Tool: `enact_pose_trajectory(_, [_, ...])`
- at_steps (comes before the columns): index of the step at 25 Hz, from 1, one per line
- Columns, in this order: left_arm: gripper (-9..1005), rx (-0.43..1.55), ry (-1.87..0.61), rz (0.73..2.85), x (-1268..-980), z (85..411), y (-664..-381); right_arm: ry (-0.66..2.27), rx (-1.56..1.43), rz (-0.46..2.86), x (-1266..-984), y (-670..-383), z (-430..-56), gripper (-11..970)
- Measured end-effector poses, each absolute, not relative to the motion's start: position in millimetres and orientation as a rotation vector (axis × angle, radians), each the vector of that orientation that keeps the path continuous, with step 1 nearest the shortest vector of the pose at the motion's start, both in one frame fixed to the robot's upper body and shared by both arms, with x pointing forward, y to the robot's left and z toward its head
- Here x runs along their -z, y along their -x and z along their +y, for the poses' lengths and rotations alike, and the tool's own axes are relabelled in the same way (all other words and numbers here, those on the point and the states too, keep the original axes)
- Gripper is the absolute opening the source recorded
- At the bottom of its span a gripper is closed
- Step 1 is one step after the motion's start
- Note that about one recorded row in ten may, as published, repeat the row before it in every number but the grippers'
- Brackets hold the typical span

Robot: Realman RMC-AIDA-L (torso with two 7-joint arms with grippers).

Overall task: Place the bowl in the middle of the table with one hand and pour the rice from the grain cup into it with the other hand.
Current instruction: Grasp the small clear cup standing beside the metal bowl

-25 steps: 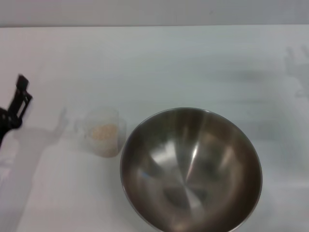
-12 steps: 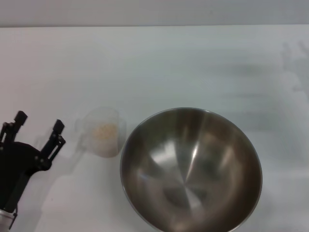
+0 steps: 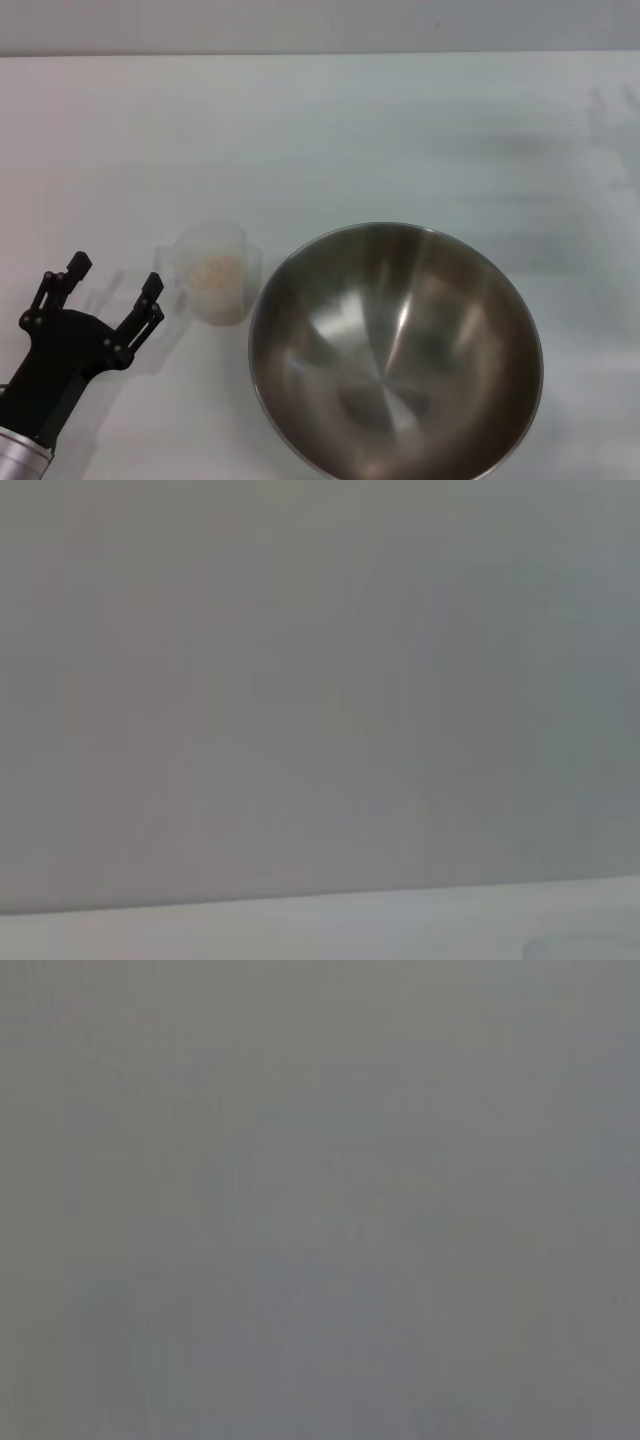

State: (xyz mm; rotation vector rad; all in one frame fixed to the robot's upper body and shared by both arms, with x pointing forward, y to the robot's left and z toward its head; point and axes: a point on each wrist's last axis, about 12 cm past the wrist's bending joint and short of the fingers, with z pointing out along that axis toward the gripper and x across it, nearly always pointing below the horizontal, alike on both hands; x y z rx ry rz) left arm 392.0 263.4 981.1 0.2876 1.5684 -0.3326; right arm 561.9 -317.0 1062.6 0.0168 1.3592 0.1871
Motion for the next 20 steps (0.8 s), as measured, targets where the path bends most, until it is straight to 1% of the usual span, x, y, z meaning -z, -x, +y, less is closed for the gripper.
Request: enact_pose_trajectory(20, [861, 0.310, -0.347, 1.639, -976, 262, -418, -0.025, -0.185, 1.338, -1060, -552, -320, 434])
